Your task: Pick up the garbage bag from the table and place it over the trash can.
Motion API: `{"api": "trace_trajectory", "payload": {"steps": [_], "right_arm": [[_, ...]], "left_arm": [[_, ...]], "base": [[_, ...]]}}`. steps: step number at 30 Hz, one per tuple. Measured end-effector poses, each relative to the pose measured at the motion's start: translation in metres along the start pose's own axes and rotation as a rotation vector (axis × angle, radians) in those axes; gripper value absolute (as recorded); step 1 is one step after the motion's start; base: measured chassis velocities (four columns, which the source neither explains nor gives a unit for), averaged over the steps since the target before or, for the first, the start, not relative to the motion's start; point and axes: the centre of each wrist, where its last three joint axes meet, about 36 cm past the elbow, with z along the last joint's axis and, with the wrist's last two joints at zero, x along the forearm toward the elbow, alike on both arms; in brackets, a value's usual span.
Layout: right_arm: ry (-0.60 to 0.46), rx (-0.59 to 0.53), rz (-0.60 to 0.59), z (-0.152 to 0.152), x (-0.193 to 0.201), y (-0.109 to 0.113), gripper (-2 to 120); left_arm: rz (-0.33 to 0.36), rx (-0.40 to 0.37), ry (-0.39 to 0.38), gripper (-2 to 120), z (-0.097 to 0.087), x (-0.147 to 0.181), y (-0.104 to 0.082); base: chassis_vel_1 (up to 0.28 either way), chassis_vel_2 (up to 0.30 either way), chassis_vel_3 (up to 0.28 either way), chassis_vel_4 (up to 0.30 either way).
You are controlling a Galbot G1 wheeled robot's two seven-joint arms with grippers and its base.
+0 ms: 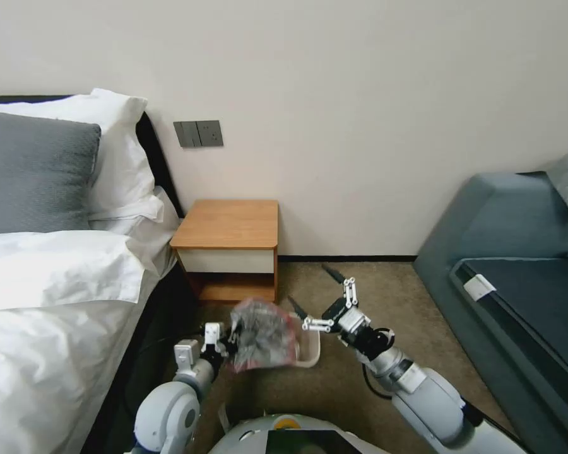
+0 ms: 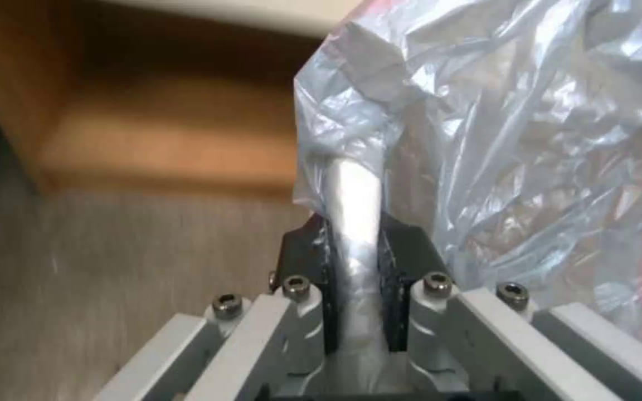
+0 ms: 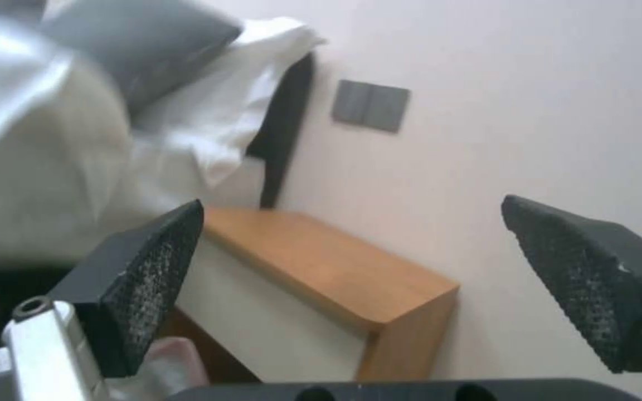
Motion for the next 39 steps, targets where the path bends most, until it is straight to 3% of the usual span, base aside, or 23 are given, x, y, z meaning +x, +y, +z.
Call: {"api": "trace_trajectory", "payload": {"steps": [2,3,6,9,15,20,28,38,39], "right_arm": [[0.021,-0.227,0.116,-0.033,-0.010,0.006,100],[0.021,-0.227,0.116,-0.033,-0.010,0.006,100],[0.062,-0.505,0.151,-0.070,-0.017,0.001,100],[0.090,-0.554,0.098,-0.071,-0.017,-0.004,100],[0.139,-0.454,-0.136,-0.051,-0.022,-0.025,100],[0.166,-0.398,-0.171,-0.039,-0.027,-0.027,100],[0.231,-0.315,-0.204,0.011,-0.062,-0.040,100],[0.264,-0.298,-0.250,0.044,-0.092,-0.033,97],[0.267,-0.298,-0.253,0.047,-0.094,-0.031,92]], "left_arm": [[-0.003,0.002,-0.129,9,-0.011,0.014,-0.007],[-0.003,0.002,-0.129,9,-0.011,0.014,-0.007],[-0.005,-0.016,-0.286,9,-0.018,0.017,-0.009],[-0.011,-0.030,-0.331,9,-0.020,0.012,-0.005],[-0.014,-0.055,-0.368,9,-0.017,0.002,-0.002],[-0.016,-0.053,-0.376,9,-0.013,0.000,-0.004],[-0.018,-0.071,-0.389,9,-0.011,-0.004,-0.003],[-0.014,-0.079,-0.400,9,-0.010,-0.005,-0.003],[-0.013,-0.078,-0.402,9,-0.010,-0.005,-0.003]], "base": [[0.000,0.000,0.000,0.000],[0.000,0.000,0.000,0.000],[0.000,0.000,0.000,0.000],[0.000,0.000,0.000,0.000],[0.000,0.000,0.000,0.000],[0.000,0.000,0.000,0.000],[0.000,0.000,0.000,0.000],[0.000,0.000,0.000,0.000],[0.000,0.000,0.000,0.000]]}}
